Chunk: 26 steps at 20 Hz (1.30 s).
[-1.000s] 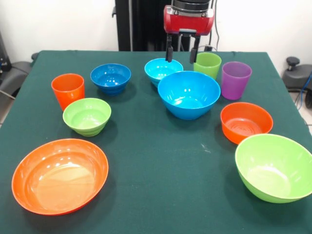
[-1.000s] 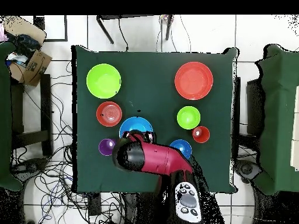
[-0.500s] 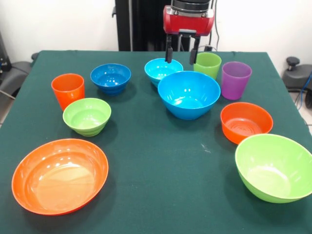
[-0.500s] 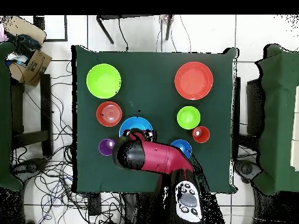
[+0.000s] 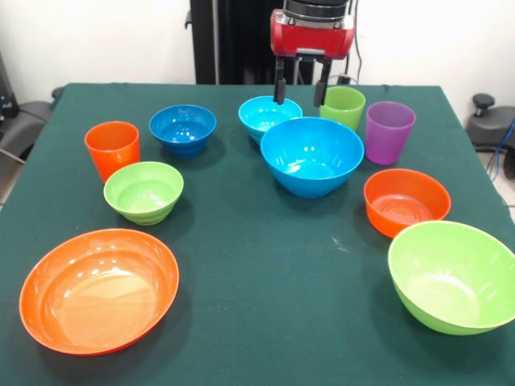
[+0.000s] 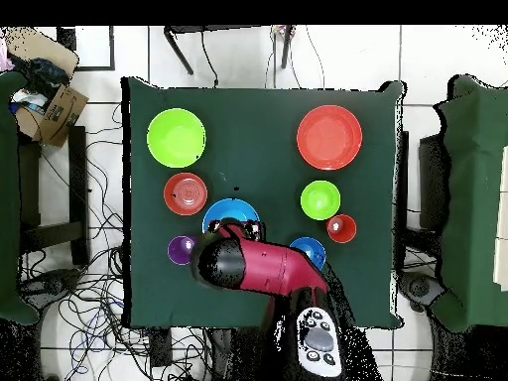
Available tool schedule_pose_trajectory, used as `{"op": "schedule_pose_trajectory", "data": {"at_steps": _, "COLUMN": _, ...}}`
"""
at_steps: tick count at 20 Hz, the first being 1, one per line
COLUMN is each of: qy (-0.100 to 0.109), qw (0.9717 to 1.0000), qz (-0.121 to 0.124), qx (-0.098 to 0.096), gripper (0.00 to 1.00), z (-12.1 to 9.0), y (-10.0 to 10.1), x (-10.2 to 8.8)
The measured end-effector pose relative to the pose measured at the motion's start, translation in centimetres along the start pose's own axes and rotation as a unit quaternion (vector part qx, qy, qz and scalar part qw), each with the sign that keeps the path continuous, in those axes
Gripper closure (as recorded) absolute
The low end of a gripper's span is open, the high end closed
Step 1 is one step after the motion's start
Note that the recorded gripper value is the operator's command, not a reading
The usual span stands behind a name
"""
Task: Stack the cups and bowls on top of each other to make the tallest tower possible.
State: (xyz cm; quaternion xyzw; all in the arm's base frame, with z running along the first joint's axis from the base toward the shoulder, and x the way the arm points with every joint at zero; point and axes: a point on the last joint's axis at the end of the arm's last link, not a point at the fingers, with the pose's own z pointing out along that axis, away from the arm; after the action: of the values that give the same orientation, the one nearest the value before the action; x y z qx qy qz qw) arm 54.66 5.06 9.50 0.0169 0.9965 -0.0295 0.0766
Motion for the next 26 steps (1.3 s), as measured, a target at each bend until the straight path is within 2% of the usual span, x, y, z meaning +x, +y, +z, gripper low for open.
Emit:
{"op": "schedule_pose_trajectory", "data": {"at_steps": 12, "qy": 0.011, "qw": 0.9999, "qz": -0.005, "qx": -0.005, "gripper": 0.00, "z": 1.3, "y": 0.6, "x": -0.7}}
{"op": "schedule_pose_trajectory", "data": {"at_steps": 21, "qy": -0.003, "qw": 0.9998, "qz": -0.018, "qx": -0.011, "gripper": 0.00, "z": 1.6, "y": 2.3, "x": -2.8}}
{"op": "schedule_pose_trajectory", "data": {"at_steps": 26, "qy": 0.004, "qw": 0.9996, "qz": -0.024, "qx": -0.014, "gripper": 0.00, "z": 1.6, "y": 3.8, "x": -3.6}}
